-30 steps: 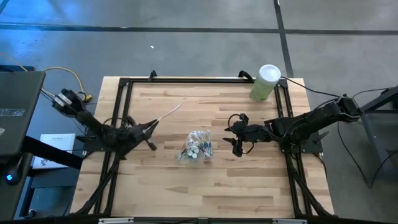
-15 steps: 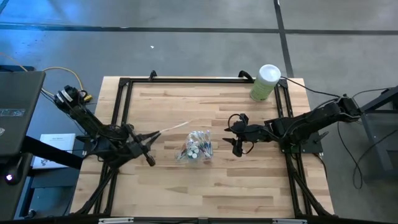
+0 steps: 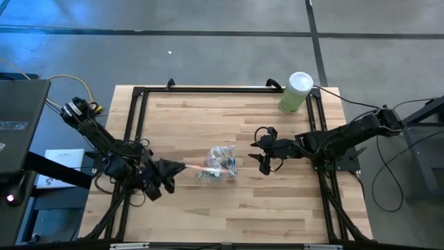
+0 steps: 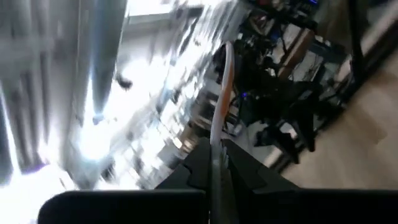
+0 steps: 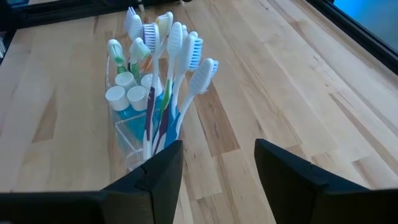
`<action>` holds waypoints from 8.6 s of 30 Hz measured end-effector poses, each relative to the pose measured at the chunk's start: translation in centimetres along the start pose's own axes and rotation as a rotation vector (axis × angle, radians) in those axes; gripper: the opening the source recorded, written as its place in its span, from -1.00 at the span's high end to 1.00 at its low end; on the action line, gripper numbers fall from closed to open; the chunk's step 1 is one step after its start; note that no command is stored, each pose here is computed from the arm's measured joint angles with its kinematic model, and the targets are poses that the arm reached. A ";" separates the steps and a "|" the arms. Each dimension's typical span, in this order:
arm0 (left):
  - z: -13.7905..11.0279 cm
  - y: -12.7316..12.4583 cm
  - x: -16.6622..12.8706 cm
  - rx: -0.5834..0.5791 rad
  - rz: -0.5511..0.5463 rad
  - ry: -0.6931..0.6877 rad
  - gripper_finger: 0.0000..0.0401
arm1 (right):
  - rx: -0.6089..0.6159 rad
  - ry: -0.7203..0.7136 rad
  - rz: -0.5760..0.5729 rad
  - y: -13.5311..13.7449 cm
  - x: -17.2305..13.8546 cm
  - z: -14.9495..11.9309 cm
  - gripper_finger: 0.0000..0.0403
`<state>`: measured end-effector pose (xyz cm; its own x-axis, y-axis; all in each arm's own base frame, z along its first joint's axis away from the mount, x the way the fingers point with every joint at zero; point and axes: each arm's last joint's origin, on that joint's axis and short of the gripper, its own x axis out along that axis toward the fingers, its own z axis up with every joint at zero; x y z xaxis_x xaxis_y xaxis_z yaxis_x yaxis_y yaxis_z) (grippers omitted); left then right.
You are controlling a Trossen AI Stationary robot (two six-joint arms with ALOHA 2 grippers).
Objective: Pick & Place toothbrushing station
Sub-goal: Put the orange toothbrush into the transparent organizer, then return to Home Position
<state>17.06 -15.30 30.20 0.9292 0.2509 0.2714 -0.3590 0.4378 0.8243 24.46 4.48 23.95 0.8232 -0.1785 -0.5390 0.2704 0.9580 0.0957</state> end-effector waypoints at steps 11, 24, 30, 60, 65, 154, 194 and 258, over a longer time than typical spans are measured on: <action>-0.9 -2.4 0.6 0.310 -0.149 -0.009 0.93 | 0.012 -0.017 -0.005 0.0 0.0 0.1 0.05; -2.3 -5.6 2.6 0.369 -0.341 -0.238 0.93 | 0.044 -0.170 0.467 2.3 -0.8 2.4 0.05; -2.7 -7.4 5.7 0.418 -0.350 -0.151 0.93 | -0.011 -0.184 0.489 3.9 -0.1 1.7 0.05; -1.6 -10.8 10.3 0.518 -0.345 -0.013 0.93 | -0.055 -0.072 0.563 5.6 3.1 -0.6 0.38; -1.6 -10.8 10.3 0.521 -0.342 -0.001 0.93 | -0.070 -0.069 0.559 5.5 3.2 -0.6 0.83; -6.4 -5.8 14.3 -1.117 -0.162 -0.221 0.61 | -0.530 -0.553 -0.018 7.0 -1.1 2.1 0.94; -3.6 -3.9 10.1 -0.982 -0.264 0.124 0.97 | -0.486 -0.458 -0.059 7.1 -0.9 1.1 -0.23; -6.9 -1.0 4.9 -0.992 -0.498 0.619 0.30 | -0.430 -0.582 -0.119 7.1 -6.2 4.1 -0.16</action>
<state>21.32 -8.57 27.29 0.8819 0.1161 -0.4569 -0.1443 0.9892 -0.0270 23.27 11.48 31.39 0.9646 -0.2629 0.0183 0.2535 0.9067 -0.3370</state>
